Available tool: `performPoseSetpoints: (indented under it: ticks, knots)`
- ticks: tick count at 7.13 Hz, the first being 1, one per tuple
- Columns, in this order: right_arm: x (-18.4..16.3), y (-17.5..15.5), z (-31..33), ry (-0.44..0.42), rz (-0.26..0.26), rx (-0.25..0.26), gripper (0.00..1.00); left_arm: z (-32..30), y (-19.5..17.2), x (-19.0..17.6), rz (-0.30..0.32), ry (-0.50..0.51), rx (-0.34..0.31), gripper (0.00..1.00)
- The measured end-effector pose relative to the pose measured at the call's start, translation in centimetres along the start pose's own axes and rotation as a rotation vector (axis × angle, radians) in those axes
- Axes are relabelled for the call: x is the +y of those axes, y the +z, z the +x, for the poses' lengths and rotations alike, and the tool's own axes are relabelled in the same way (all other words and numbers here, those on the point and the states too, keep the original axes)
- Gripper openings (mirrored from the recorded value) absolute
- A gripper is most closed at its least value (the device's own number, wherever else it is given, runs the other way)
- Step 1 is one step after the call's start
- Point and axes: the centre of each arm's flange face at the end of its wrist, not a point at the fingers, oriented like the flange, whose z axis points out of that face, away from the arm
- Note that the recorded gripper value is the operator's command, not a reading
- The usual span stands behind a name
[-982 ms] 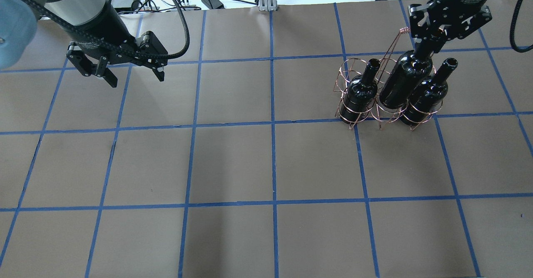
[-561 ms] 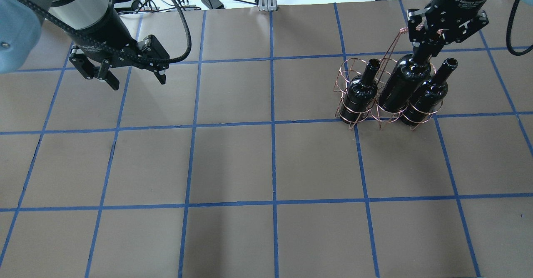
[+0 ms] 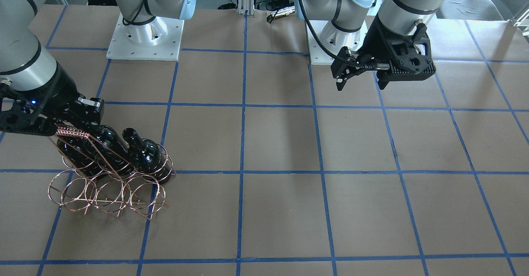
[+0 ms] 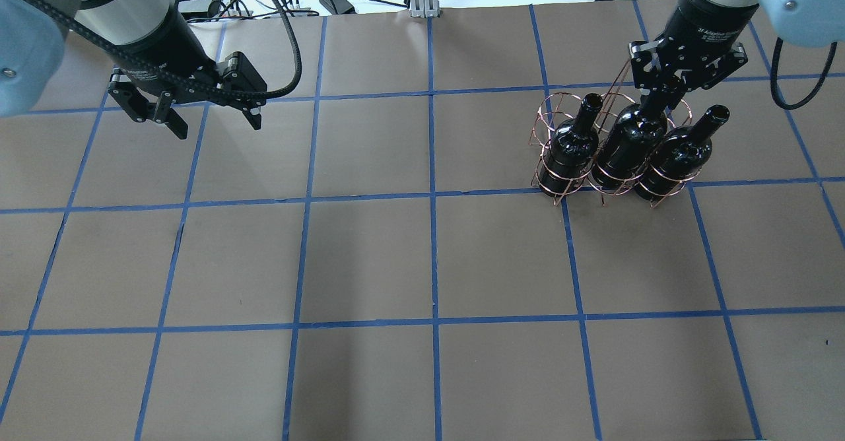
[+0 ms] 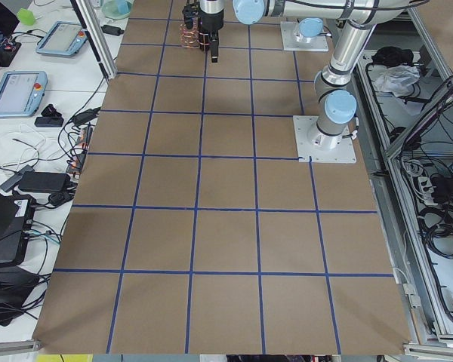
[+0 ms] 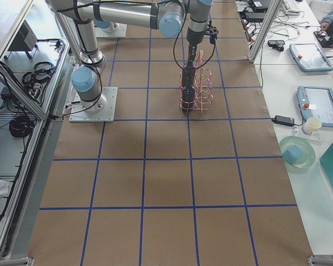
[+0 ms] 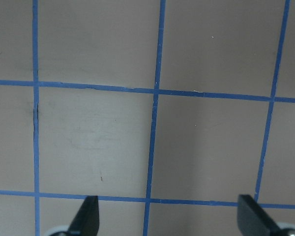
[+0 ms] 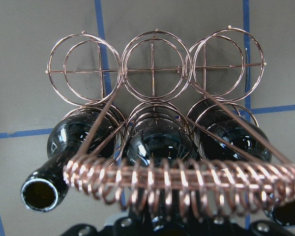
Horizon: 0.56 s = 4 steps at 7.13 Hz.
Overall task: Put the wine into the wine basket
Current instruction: 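Lower the bottle into the empty rack slot beside the other bottles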
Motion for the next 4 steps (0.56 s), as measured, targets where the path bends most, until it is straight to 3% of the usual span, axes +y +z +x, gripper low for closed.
performPoseSetpoints:
  ticks: [1,2,3,4]
  knots:
    - [-0.4,0.9,0.0,0.000,-0.009,-0.001,0.00,0.0,0.0,0.0,0.001,0.001,0.000,1.00]
    - [-0.8,1.6,0.0,0.003,-0.019,-0.003,0.11,0.0,0.0,0.0,0.001,0.001,0.000,1.00]
    - [-0.9,1.9,0.0,0.007,-0.025,-0.002,0.46,0.0,0.0,0.0,0.000,0.001,0.000,1.00]
    - [-0.9,2.0,0.0,0.010,-0.028,-0.001,0.99,0.0,0.0,0.0,-0.001,0.001,-0.001,1.00]
